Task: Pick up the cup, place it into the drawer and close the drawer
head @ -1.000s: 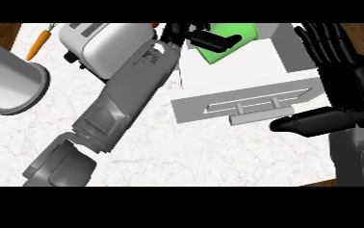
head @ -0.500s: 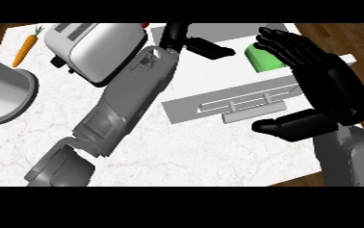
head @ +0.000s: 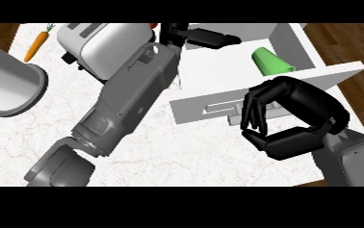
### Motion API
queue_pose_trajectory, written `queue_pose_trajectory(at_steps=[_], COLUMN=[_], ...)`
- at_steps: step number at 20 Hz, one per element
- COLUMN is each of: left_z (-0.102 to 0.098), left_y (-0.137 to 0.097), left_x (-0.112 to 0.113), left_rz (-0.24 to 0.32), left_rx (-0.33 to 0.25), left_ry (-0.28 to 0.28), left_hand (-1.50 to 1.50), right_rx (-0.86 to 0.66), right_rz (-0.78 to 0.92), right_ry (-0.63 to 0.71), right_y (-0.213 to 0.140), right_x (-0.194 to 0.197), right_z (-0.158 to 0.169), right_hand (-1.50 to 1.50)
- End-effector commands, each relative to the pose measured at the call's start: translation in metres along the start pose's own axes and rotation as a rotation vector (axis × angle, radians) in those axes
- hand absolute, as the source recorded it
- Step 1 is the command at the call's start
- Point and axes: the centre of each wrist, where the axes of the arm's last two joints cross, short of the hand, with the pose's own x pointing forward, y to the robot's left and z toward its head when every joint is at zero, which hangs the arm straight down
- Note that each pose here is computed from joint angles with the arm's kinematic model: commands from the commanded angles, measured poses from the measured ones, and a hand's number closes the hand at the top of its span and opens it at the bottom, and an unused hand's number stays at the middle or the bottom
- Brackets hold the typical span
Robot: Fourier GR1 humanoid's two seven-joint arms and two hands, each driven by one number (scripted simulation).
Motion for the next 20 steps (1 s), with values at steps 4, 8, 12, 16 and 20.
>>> queue_pose_trajectory(at_steps=[4, 8, 12, 16, 20], left_z=[-0.001, 0.012, 0.018, 0.026, 0.024], left_y=[0.002, 0.012, 0.016, 0.035, 0.06], left_x=[-0.002, -0.02, -0.027, -0.034, -0.026], left_rz=[0.028, 0.073, 0.097, 0.142, 0.151], left_rx=[0.057, 0.063, 0.063, 0.067, 0.089], left_ry=[-0.002, -0.015, -0.012, -0.029, -0.033], left_hand=[-1.5, -1.5, -1.5, -1.5, -1.5], right_rx=[0.057, 0.017, 0.006, 0.07, 0.082], right_rz=[0.273, 0.372, 0.402, 0.426, 0.42], right_ry=[0.248, 0.378, 0.448, 0.53, 0.609], right_y=[0.01, 0.017, 0.047, 0.039, 0.028], right_x=[0.003, -0.033, -0.072, -0.121, -0.161], right_z=[0.008, 0.019, 0.008, 0.001, 0.002], right_hand=[-1.5, -1.5, -1.5, -1.5, 1.5])
